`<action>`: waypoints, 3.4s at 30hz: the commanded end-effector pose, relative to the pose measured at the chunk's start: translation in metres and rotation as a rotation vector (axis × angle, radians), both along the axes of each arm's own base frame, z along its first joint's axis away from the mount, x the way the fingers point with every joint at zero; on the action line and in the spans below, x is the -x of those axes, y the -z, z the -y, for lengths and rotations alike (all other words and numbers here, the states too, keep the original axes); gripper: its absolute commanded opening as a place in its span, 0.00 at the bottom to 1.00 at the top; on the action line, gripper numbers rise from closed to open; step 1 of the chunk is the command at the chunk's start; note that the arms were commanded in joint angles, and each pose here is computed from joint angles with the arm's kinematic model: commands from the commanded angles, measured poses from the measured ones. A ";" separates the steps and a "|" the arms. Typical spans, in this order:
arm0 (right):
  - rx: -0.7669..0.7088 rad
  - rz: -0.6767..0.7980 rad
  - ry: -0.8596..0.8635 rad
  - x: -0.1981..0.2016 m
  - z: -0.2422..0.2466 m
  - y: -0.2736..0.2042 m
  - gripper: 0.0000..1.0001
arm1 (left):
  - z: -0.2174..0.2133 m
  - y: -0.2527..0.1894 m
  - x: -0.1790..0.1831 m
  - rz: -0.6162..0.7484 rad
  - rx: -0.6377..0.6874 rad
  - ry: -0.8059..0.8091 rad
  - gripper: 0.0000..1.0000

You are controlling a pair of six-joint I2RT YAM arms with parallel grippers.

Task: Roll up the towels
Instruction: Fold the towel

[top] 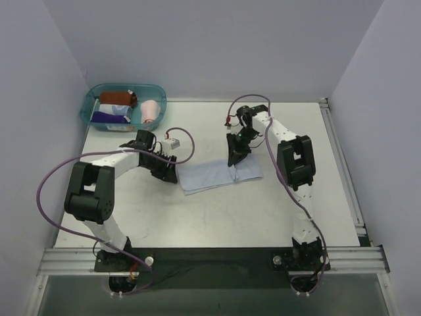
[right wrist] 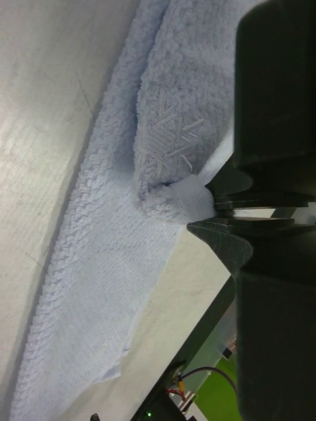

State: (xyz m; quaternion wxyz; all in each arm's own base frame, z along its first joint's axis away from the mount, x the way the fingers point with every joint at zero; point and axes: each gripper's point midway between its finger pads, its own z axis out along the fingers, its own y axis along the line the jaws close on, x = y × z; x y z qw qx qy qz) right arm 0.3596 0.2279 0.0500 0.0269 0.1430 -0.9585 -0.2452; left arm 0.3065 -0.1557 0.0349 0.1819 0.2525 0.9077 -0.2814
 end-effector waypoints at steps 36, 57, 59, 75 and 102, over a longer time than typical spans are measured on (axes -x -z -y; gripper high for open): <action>0.038 -0.012 0.011 0.019 0.069 0.043 0.14 | 0.056 0.011 -0.025 -0.001 -0.046 0.161 0.37; -0.081 0.029 -0.060 0.081 0.069 -0.008 0.51 | 0.058 -0.037 -0.034 0.077 0.021 0.135 0.52; -0.057 -0.005 -0.066 0.085 0.073 0.005 0.45 | 0.060 -0.027 -0.034 0.033 0.025 0.119 0.50; -0.275 -0.255 -0.056 0.138 0.002 0.018 0.26 | 0.106 0.003 -0.105 0.018 0.132 0.150 0.45; -0.265 0.011 -0.029 0.067 -0.041 0.008 0.38 | 0.066 -0.063 0.060 0.764 -0.123 0.804 0.70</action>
